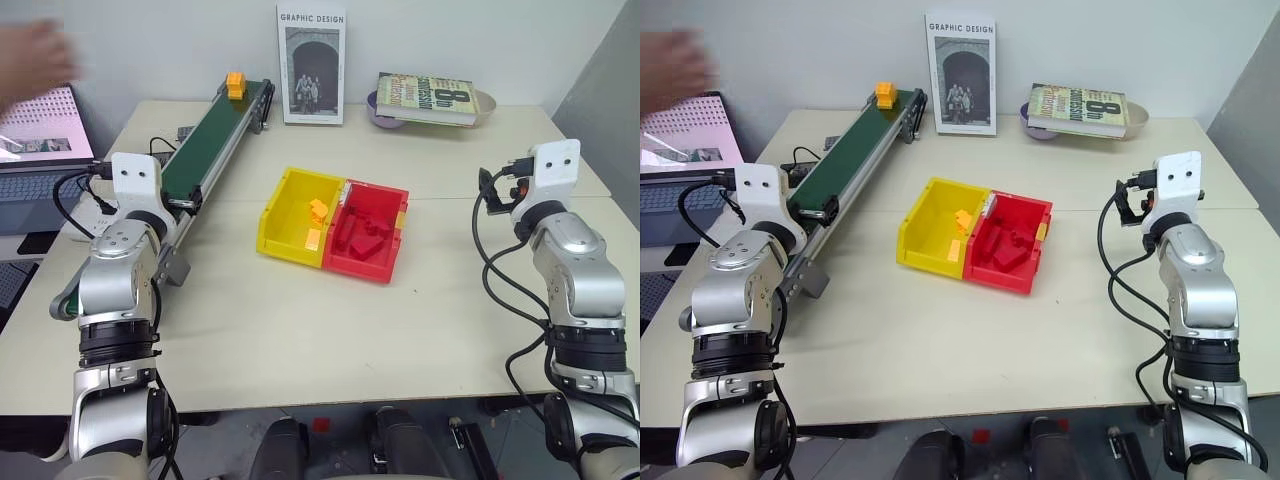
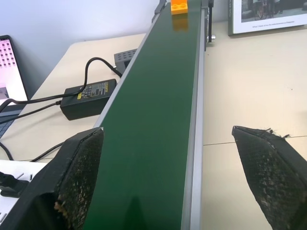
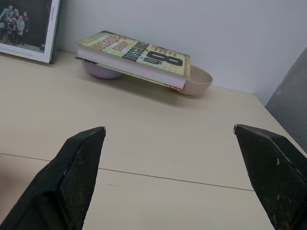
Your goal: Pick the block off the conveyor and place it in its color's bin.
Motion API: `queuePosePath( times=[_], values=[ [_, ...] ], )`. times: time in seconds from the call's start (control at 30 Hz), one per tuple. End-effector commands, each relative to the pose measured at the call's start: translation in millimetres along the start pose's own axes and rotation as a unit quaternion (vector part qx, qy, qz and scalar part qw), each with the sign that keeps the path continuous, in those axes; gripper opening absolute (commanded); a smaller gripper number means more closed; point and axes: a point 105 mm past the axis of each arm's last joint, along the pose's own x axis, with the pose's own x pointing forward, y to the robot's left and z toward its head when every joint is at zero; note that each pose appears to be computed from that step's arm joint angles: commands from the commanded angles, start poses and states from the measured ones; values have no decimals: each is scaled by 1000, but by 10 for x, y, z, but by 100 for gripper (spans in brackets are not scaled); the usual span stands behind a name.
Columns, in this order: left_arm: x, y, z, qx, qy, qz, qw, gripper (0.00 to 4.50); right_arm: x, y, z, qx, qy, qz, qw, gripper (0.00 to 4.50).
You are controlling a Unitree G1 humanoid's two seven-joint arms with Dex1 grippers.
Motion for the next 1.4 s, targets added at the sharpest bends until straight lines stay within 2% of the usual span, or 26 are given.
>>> queuePosePath(
  times=[0.03, 0.27, 0.37, 0.43, 0.57, 0.7, 0.83, 1.0, 1.4],
  values=[
    [-60, 37, 237, 4, -42, -3, 999, 445, -43, -112, 172, -7, -29, -18, 999, 450],
    [-154, 224, 340, -7, -65, 20, 998, 445, -29, -29, 246, -1, -39, 1, 999, 450],
    [-205, 278, 368, -21, -77, 13, 997, 445, -23, 120, 361, 1, -53, 52, 997, 450],
    [-230, 280, 358, -12, -73, -1, 997, 445, -55, 297, 493, 21, -69, 120, 990, 450],
    [-243, 317, 311, -12, -56, -20, 998, 445, -321, 826, 757, 45, -97, 326, 939, 450],
    [-219, 273, 257, -32, -43, -45, 998, 445, -558, 1158, 880, 49, -105, 446, 887, 450],
    [-193, 254, 223, -25, -40, -49, 998, 445, -743, 1344, 966, 58, -111, 522, 844, 450],
    [-160, 329, 235, -24, -40, -39, 998, 445, -852, 1424, 1029, 50, -118, 554, 823, 450],
    [-25, 312, 252, -12, -43, -53, 998, 445, -902, 1441, 1061, 37, -123, 556, 821, 450]
  ],
)
